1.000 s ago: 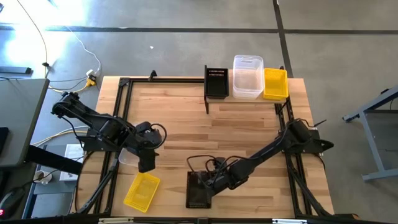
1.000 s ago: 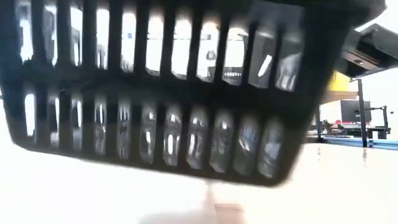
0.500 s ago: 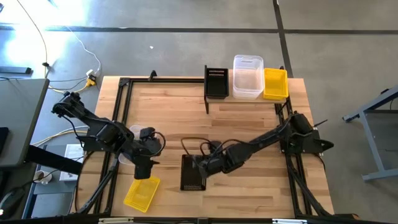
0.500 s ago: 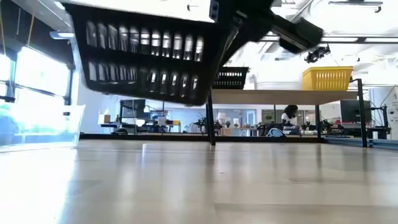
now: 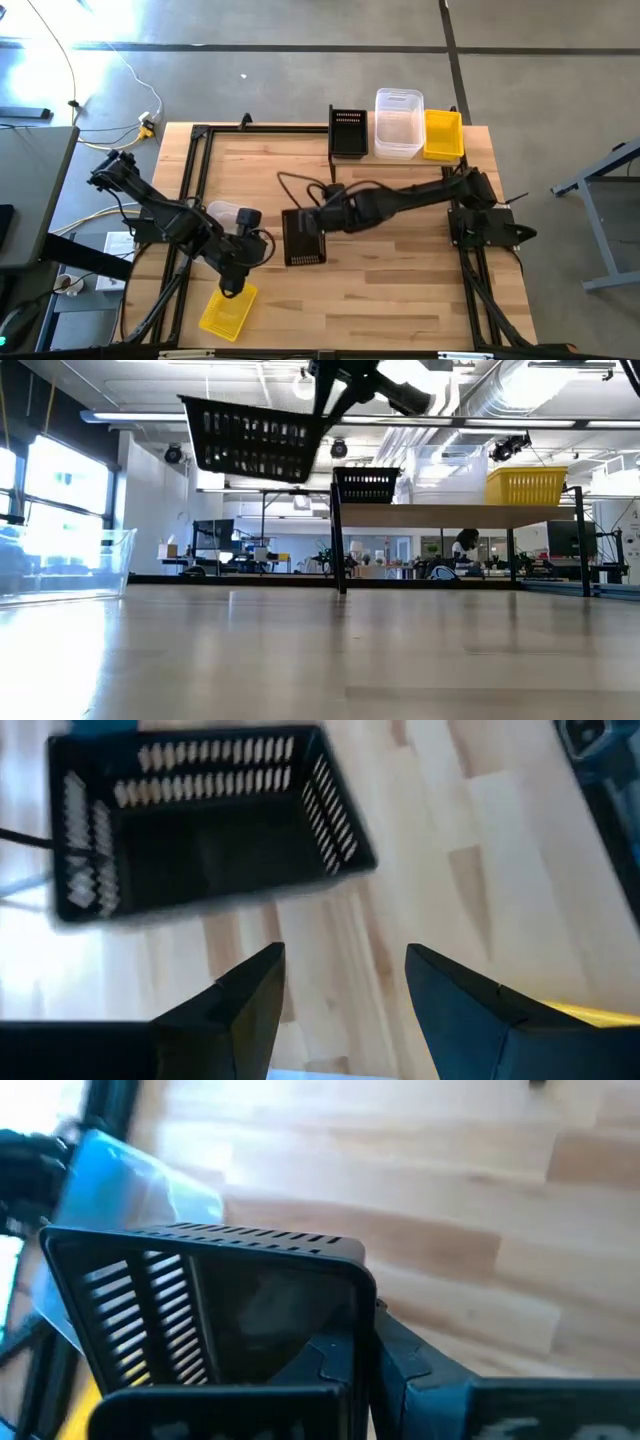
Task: Stack baskets on shelf by color
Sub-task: Stack the black bin on top of the stacked black bins on the shelf
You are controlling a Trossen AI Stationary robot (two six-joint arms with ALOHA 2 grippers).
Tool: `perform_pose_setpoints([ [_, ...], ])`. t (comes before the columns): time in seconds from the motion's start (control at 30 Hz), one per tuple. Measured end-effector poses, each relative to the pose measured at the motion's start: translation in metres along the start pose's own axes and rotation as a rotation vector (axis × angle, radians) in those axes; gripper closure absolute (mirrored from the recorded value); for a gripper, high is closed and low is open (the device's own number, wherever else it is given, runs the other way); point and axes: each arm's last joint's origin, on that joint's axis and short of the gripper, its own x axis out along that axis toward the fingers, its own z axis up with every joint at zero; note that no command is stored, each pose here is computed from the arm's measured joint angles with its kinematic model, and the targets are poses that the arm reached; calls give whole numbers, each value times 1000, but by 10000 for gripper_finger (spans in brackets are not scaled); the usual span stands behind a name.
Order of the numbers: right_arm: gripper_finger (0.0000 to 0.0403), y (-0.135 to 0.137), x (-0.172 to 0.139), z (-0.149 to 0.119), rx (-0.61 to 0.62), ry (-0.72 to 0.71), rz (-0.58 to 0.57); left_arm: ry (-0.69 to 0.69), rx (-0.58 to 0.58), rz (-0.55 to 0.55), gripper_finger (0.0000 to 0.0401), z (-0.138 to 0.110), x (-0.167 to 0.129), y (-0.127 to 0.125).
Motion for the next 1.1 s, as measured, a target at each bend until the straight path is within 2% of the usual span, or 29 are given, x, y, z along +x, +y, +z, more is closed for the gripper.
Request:
perform_pose_setpoints([
  [0.2, 403, 2, 2, 23, 16, -45, 4, 18, 71, 144, 203, 4, 13, 0],
  [0.33, 403, 1, 4, 32, 21, -56, 1, 39, 112, 198, 203, 6, 23, 0],
  [0.63, 403, 0, 8, 43, 46, -59, 8, 106, 152, 224, 204, 10, 45, 0],
  [1.1, 403, 12, 2, 53, 39, -74, 108, 89, 198, 223, 204, 13, 47, 0],
])
